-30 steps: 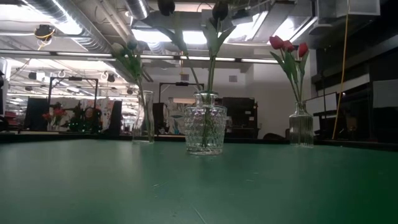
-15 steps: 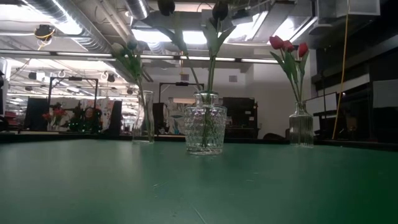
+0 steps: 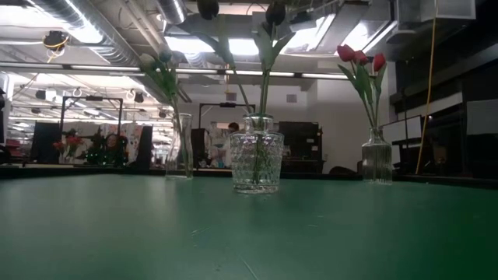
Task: Sort flowers into vase by color
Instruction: Put the white tulip into the top left transparent vase
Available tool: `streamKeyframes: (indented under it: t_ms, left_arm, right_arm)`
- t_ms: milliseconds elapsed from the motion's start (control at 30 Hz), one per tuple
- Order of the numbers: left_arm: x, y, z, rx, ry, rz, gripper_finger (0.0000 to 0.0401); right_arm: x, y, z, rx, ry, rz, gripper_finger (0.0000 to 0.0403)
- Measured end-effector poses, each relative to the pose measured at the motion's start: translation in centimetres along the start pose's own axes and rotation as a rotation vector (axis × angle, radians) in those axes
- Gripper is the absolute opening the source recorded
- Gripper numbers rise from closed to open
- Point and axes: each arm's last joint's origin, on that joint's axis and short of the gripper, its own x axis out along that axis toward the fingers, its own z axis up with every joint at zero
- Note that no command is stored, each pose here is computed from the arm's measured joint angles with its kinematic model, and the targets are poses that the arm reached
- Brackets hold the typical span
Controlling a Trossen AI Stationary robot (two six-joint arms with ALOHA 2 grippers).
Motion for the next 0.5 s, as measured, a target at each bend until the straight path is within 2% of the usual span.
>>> streamKeyframes:
  t_ms: [167,333,400,500]
  left_arm:
    - [-0.3,-0.1,0.6,0.019,-0.028,0.010,0.0008]
    - [-1.5,-0.2,2.6,0.094,-0.087,0.042,0.0004]
    - [-2.3,-0.2,3.5,0.160,-0.098,0.111,0.0005]
    - [-3.5,-0.4,4.2,0.256,-0.075,0.283,0.0004]
  right_arm:
    - [-1.1,-0.5,0.6,-0.003,0.062,0.030,0.0172]
    - [-5.3,-0.7,3.6,-0.006,0.082,-0.039,0.0232]
    - [-7.1,-0.3,4.8,-0.035,0.065,-0.059,0.0241]
    - [-9.7,1.0,6.4,-0.080,0.019,-0.067,0.0244]
